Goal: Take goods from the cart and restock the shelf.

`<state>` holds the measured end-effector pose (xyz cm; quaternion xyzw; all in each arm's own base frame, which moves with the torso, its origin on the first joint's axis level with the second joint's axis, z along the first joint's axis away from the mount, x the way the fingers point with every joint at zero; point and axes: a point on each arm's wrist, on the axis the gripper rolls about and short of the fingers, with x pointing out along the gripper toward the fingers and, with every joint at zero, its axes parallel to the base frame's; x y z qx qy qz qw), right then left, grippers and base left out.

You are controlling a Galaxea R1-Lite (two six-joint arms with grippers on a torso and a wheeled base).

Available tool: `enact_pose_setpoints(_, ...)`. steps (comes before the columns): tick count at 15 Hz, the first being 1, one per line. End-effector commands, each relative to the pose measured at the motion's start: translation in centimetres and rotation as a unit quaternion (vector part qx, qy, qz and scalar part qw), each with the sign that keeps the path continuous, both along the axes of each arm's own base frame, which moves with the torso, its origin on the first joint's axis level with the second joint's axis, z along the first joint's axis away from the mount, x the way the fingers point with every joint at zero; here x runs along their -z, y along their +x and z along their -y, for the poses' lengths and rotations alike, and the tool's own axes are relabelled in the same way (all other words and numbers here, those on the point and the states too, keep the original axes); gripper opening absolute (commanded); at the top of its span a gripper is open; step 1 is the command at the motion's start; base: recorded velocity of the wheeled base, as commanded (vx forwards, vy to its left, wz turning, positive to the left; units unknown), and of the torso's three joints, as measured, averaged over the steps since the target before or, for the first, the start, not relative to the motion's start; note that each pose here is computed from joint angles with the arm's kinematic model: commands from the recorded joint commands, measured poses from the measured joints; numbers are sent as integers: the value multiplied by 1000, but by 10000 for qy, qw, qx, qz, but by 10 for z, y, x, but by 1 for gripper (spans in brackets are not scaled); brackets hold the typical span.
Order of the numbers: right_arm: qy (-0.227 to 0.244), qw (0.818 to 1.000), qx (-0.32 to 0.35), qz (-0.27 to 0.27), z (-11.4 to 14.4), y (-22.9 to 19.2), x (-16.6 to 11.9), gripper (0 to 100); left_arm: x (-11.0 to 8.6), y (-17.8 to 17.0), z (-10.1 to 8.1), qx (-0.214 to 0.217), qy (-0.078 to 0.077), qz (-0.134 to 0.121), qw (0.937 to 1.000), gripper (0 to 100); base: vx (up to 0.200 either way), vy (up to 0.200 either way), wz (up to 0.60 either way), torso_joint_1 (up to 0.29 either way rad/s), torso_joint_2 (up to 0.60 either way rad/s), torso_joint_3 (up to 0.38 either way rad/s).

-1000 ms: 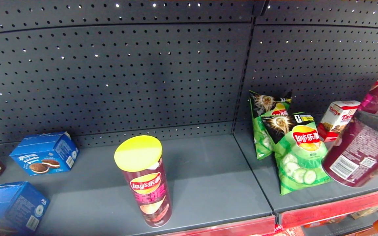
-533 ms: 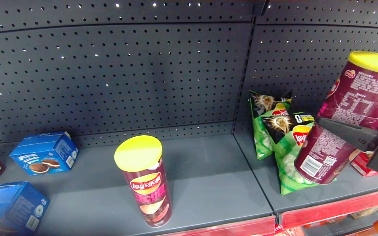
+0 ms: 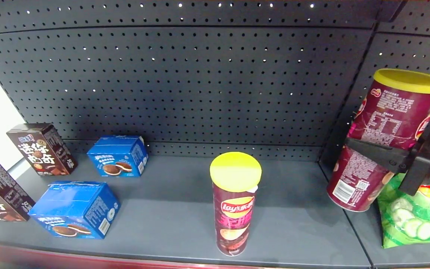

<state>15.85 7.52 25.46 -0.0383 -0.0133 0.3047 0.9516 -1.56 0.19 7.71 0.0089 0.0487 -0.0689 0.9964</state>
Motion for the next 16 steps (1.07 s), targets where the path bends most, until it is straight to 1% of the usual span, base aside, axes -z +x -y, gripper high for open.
enact_pose_setpoints(1, -13, 10000, -23, -22, 0, 0, 1, 0, 0, 0, 0, -4, 3, -6, 10000, 100, 0, 0, 0, 0, 0, 0)
enact_pose_setpoints(3, -2, 9999, -137, -105, -5, 0, 4, 0, 0, 0, 0, -4, 3, -6, 10000, 100, 0, 0, 0, 0, 0, 0)
enact_pose_setpoints(5, -59, 9990, -390, -215, -14, -2, 14, 0, 0, 0, 0, -4, 3, -6, 10000, 100, 0, 0, 0, 0, 0, 0)
enact_pose_setpoints(7, -26, 9987, -490, -146, -22, 6, 15, 0, 0, 0, 0, -4, 2, 2, 10000, 100, 0, 0, 0, 0, 0, 0)
enact_pose_setpoints(9, -2, 9985, -544, -31, -37, 26, 22, 0, 0, 0, 0, 3, 2, -6, 10000, 100, 0, 0, 0, 0, 0, 0)
enact_pose_setpoints(12, -98, 9987, -467, -166, -49, 49, 36, 0, 0, 0, 0, -4, 3, -6, 10000, 100, 0, 0, 0, 0, 0, 0)
enact_pose_setpoints(15, -102, 9990, -383, -183, -66, 74, 41, 0, 0, 0, 0, -4, 3, -6, 10000, 100, 0, 0, 0, 0, 0, 0)
enact_pose_setpoints(16, -102, 9991, -368, -183, -66, 75, 41, 0, 0, 0, 0, -4, 3, -6, 10000, 100, 0, 0, 0, 0, 0, 0)
